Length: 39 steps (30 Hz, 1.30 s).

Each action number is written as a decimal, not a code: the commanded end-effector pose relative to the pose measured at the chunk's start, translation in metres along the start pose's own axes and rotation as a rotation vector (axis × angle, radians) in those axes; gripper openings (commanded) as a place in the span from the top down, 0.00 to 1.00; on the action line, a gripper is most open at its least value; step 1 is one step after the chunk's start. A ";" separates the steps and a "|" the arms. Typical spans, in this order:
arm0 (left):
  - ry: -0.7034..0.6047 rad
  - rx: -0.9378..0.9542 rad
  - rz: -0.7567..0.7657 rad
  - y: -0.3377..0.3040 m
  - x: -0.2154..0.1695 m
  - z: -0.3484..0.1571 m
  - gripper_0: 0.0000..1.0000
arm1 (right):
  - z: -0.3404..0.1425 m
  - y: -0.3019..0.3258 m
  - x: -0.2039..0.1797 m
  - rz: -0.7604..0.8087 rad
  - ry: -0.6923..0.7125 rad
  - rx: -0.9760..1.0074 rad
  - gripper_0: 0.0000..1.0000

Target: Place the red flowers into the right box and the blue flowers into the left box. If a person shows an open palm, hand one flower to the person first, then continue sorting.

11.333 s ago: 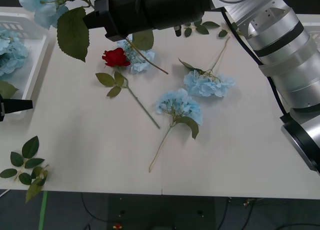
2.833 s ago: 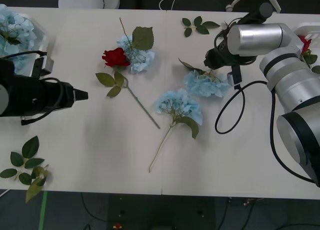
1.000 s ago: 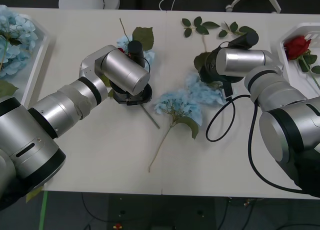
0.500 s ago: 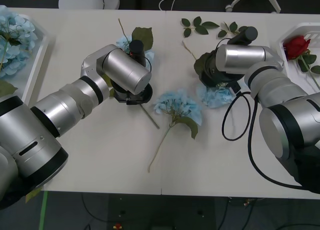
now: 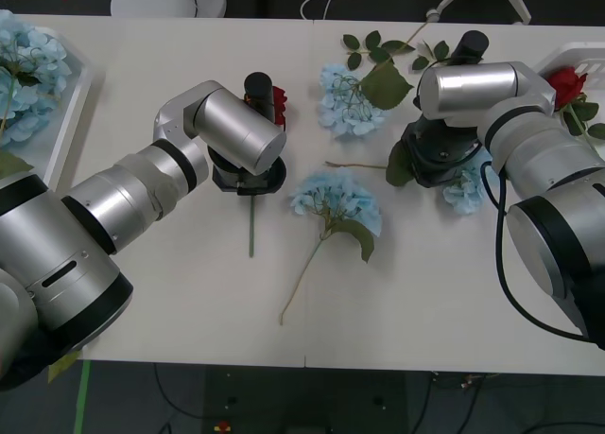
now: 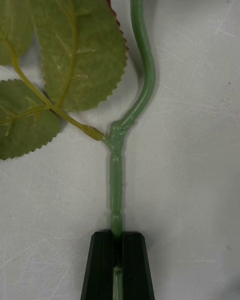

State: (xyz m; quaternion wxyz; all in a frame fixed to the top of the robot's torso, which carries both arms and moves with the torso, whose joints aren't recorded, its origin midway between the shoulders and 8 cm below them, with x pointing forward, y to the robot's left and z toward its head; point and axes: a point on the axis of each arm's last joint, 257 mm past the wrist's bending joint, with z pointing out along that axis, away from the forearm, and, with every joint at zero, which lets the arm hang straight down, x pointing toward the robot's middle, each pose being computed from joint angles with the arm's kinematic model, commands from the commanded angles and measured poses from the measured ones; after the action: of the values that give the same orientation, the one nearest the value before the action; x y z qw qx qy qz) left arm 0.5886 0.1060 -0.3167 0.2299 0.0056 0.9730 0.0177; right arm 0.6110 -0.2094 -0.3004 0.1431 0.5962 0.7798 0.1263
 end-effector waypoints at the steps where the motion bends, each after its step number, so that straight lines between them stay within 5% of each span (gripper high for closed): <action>1: 0.064 -0.115 0.077 0.049 0.026 0.020 1.00 | -0.025 0.022 -0.029 -0.271 -0.033 -0.042 1.00; 5: 0.065 -0.144 0.087 0.061 0.021 0.013 1.00 | -0.043 0.027 -0.052 -0.605 -0.080 -0.009 1.00; 10: 0.074 -0.178 0.096 0.080 0.009 -0.009 1.00 | -0.050 0.013 -0.058 -0.714 -0.048 0.050 1.00; 11: 0.074 -0.178 0.096 0.083 0.006 -0.015 1.00 | -0.052 0.009 -0.057 -0.707 -0.032 0.059 0.90; 13: 0.079 -0.166 0.094 0.086 0.000 -0.031 1.00 | -0.058 0.000 -0.052 -0.684 0.014 0.090 0.31; 16: 0.078 -0.137 0.093 0.088 -0.008 -0.048 1.00 | -0.072 -0.002 -0.044 -0.612 0.071 0.105 0.00; 23: 0.046 -0.046 0.114 0.085 -0.017 -0.078 1.00 | -0.120 0.035 -0.017 -0.258 0.202 0.018 0.00; 29: -0.080 0.086 0.148 0.060 -0.021 -0.102 1.00 | -0.127 0.062 -0.044 0.023 0.158 -0.071 0.00; 39: -0.377 0.360 0.165 -0.006 -0.047 -0.175 1.00 | -0.104 0.039 -0.052 0.076 0.086 -0.041 0.00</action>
State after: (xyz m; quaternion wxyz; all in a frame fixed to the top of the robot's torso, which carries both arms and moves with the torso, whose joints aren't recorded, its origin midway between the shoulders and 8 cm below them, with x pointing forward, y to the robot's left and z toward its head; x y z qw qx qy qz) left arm 0.5500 0.1000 -0.1780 0.3430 0.0953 0.9276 -0.1135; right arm 0.6133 -0.2404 -0.2016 0.0974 0.6142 0.7668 0.1592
